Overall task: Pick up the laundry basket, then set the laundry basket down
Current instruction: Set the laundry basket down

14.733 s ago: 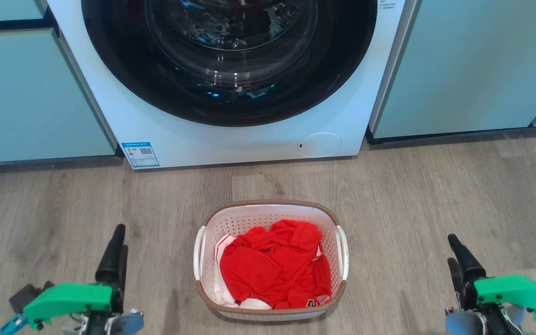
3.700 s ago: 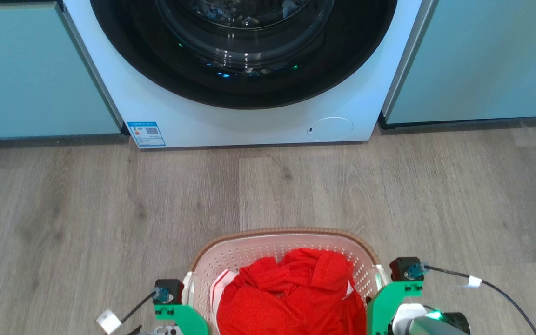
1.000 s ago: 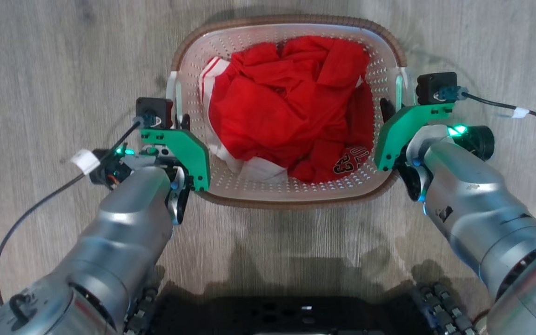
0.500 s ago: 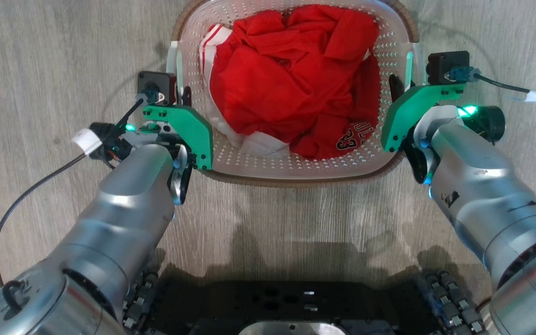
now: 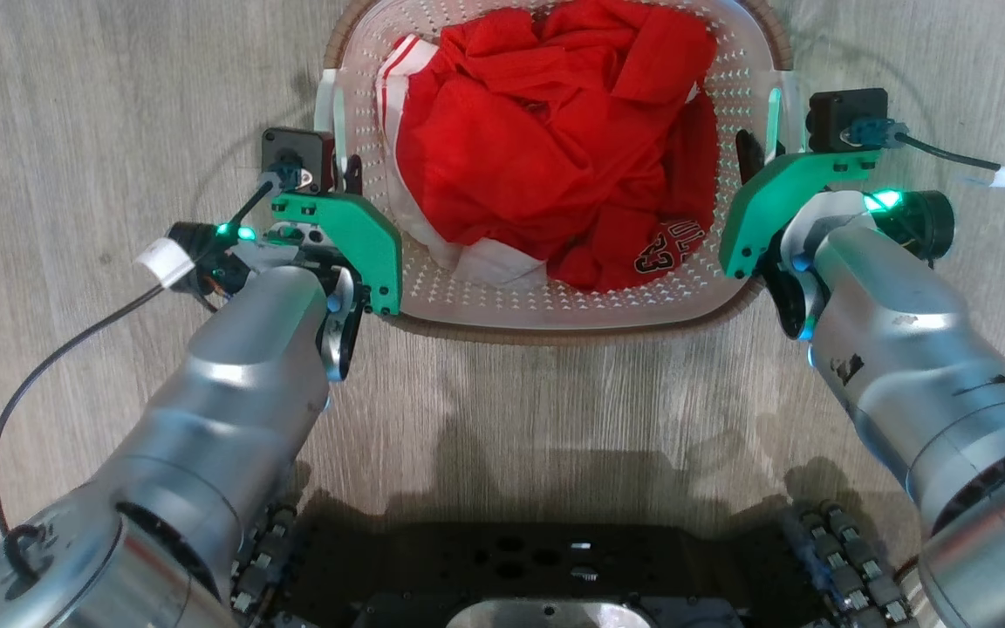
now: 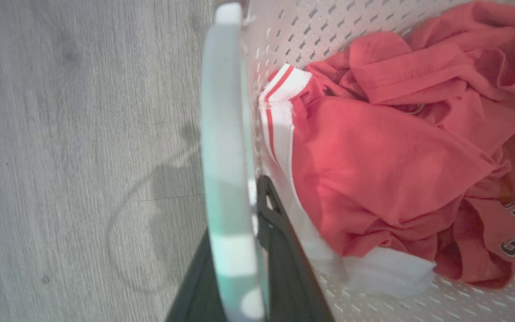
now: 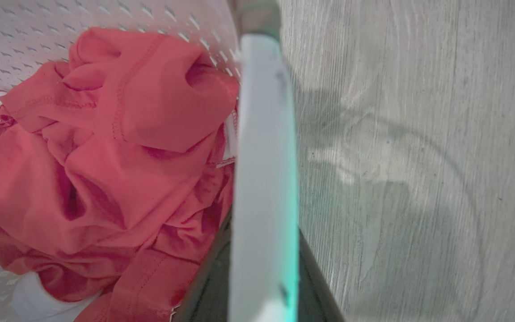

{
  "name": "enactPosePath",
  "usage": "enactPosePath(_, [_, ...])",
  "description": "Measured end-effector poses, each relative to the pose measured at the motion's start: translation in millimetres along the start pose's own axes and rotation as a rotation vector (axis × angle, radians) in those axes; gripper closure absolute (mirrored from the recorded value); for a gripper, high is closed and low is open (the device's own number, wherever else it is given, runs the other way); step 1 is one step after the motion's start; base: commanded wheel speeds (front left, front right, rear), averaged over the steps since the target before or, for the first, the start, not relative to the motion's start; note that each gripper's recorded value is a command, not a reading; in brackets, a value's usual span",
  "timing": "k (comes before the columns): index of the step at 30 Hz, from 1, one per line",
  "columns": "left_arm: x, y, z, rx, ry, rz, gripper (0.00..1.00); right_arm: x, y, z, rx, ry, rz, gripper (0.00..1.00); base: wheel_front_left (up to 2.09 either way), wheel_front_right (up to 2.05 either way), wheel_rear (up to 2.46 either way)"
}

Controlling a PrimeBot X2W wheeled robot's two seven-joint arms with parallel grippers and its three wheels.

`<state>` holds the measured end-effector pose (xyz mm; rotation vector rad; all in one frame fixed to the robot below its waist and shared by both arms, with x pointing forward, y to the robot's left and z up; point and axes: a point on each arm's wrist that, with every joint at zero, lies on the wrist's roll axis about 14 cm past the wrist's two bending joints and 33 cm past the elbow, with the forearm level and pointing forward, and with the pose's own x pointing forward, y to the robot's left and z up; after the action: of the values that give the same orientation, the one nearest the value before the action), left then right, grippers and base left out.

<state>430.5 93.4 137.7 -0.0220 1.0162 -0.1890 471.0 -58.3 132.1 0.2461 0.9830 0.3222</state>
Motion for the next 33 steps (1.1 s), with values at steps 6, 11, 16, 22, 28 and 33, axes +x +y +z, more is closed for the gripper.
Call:
enactPosePath(6, [0,0,1,0.004,-0.004,0.0,1.0,0,0,2,-0.013,-0.005,-0.001,0.89,0.0,0.0,0.0])
enactPosePath(11, [-1,0,3,0.003,-0.007,0.001,0.85,-1,-1,4,-0.02,-0.01,-0.003,0.68,0.0,0.0,0.0])
enactPosePath(16, [-2,5,3,0.015,-0.007,0.014,0.48,-3,0,7,-0.046,-0.015,0.0,0.43,0.0,0.0,0.0])
enactPosePath(22, [-4,5,6,0.01,-0.014,0.017,0.0,-5,0,12,-0.049,-0.027,-0.005,0.0,0.0,0.0,0.0])
enactPosePath(28, [-8,7,12,0.005,-0.027,0.03,0.0,-8,2,20,-0.06,-0.043,-0.003,0.0,0.0,0.0,0.0])
enactPosePath(33, [-13,8,23,0.006,-0.051,0.04,0.0,-13,5,29,-0.067,-0.062,-0.002,0.0,0.0,0.0,0.0])
